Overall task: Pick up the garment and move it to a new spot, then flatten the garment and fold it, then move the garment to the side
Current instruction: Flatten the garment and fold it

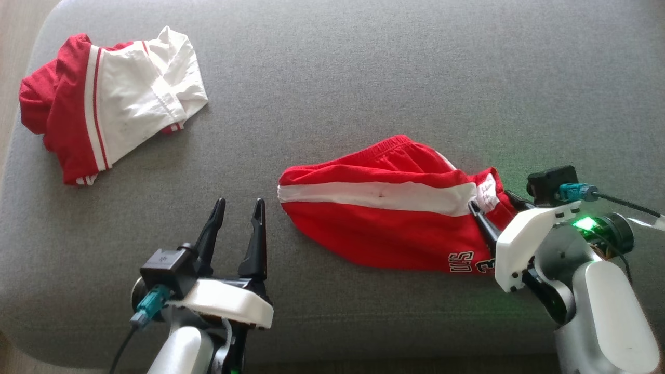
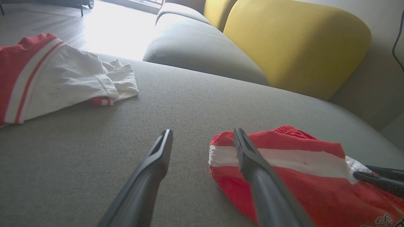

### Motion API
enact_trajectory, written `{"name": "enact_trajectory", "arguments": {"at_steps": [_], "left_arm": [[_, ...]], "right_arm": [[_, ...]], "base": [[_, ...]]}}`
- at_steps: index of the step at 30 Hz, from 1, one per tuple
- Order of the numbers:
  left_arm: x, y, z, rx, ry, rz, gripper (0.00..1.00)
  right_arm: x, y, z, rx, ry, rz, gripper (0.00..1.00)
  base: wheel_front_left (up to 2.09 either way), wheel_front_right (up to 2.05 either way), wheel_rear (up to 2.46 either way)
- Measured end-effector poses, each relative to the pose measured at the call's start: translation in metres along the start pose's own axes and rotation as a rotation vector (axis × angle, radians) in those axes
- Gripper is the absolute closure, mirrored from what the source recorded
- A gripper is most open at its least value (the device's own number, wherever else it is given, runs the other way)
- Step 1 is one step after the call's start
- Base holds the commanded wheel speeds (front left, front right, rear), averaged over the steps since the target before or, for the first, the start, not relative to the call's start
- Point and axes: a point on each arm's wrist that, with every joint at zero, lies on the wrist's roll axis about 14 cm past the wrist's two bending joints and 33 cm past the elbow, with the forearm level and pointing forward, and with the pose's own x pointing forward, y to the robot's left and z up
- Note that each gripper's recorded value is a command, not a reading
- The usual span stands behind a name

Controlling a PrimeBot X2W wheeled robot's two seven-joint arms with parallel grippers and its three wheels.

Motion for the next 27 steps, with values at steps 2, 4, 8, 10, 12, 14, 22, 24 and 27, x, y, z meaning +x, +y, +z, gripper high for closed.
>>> {"name": "enact_trajectory", "arguments": {"at_steps": [2,4,8,10,12,14,22,24,27], "left_arm": [[0.000,0.001,0.001,0.000,-0.002,0.002,0.00],[0.002,0.001,0.003,0.002,-0.010,0.003,0.00],[0.002,0.002,0.006,0.004,-0.018,0.006,0.00],[0.002,0.004,0.007,0.006,-0.019,0.010,0.00],[0.001,0.004,0.007,0.007,-0.020,0.013,0.00],[0.001,0.005,0.007,0.012,-0.019,0.014,0.00],[0.001,0.006,0.005,0.011,-0.015,0.019,0.00],[0.002,0.006,0.004,0.010,-0.014,0.019,0.00],[0.001,0.007,0.004,0.010,-0.013,0.021,0.00]], "right_arm": [[0.001,0.003,0.001,-0.005,-0.007,0.007,0.02],[0.002,0.005,0.002,-0.021,-0.013,0.010,0.00],[0.003,0.010,0.005,-0.040,-0.020,0.021,0.00],[0.003,0.012,0.009,-0.055,-0.030,0.022,0.00],[0.003,0.014,0.013,-0.062,-0.042,0.024,0.00],[0.003,0.014,0.016,-0.072,-0.050,0.023,0.00],[0.003,0.014,0.022,-0.088,-0.065,0.015,0.00],[0.003,0.013,0.021,-0.086,-0.061,0.014,0.00],[0.004,0.013,0.018,-0.076,-0.044,0.016,0.00]], "base": [[0.00,0.00,0.00],[0.00,0.00,0.00],[0.00,0.00,0.00],[0.00,0.00,0.00],[0.00,0.00,0.00],[0.00,0.00,0.00],[0.00,0.00,0.00],[0.00,0.00,0.00],[0.00,0.00,0.00]]}}
